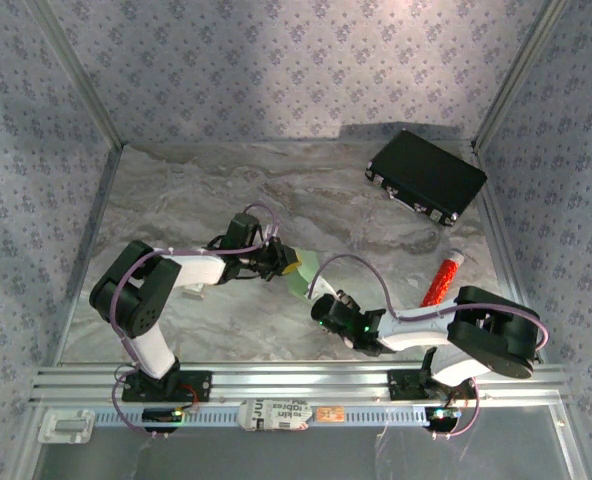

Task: Fold a paper plane with a square sheet of paper (pick it up from the middle)
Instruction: Fourth fold the wing at the center of the table.

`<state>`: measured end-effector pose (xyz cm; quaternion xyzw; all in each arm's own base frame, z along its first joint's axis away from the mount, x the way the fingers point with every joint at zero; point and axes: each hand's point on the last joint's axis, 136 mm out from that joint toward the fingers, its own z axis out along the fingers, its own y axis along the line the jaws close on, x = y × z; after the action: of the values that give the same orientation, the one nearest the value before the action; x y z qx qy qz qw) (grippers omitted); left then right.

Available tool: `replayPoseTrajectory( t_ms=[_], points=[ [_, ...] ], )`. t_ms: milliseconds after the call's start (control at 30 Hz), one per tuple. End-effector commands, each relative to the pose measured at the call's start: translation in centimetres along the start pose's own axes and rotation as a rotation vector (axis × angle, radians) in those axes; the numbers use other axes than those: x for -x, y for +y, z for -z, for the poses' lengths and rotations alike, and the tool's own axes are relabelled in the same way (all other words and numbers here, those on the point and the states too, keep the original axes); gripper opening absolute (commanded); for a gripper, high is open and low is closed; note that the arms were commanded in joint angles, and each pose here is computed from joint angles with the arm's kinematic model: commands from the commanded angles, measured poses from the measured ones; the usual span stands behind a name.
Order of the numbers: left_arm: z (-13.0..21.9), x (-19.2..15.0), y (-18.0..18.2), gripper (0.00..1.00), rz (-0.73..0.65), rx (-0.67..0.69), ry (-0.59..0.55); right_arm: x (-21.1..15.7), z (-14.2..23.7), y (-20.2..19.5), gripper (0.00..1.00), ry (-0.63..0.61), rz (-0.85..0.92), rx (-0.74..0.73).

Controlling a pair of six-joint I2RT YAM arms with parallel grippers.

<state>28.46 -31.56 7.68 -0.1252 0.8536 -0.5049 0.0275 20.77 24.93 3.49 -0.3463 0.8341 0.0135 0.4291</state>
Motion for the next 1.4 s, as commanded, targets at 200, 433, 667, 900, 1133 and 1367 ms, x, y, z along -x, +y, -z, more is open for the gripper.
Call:
replayPoseTrajectory(
  t_ms=[200, 433, 667, 900, 1133, 1367],
  points=[
    [0.5, 0.1, -1.5, 0.19, -0.019, -0.024, -0.015, 0.9, -0.2, 0.4, 0.07, -0.019, -0.062, 0.04],
    [2.1, 0.5, -1.6, 0.5, -0.037, 0.005, -0.09, 0.7, -1.1, 0.9, 0.06, 0.024, -0.119, 0.099],
    [4.5, 0.9, -1.3, 0.62, -0.058, 0.059, -0.169, 1.2, -1.8, 1.2, 0.05, 0.025, -0.23, 0.19],
    [5.1, 0.5, -1.0, 0.63, -0.052, 0.053, -0.168, 1.0, -1.9, 1.8, 0.05, 0.049, -0.301, 0.298],
    [5.1, 0.5, -1.1, 0.56, -0.05, 0.046, -0.165, 0.8, -2.2, 1.8, 0.05, 0.077, -0.379, 0.336],
    [5.3, 0.1, -0.4, 0.46, -0.038, 0.053, -0.167, 0.3, -2.5, 2.0, 0.05, 0.116, -0.435, 0.373]
  ],
)
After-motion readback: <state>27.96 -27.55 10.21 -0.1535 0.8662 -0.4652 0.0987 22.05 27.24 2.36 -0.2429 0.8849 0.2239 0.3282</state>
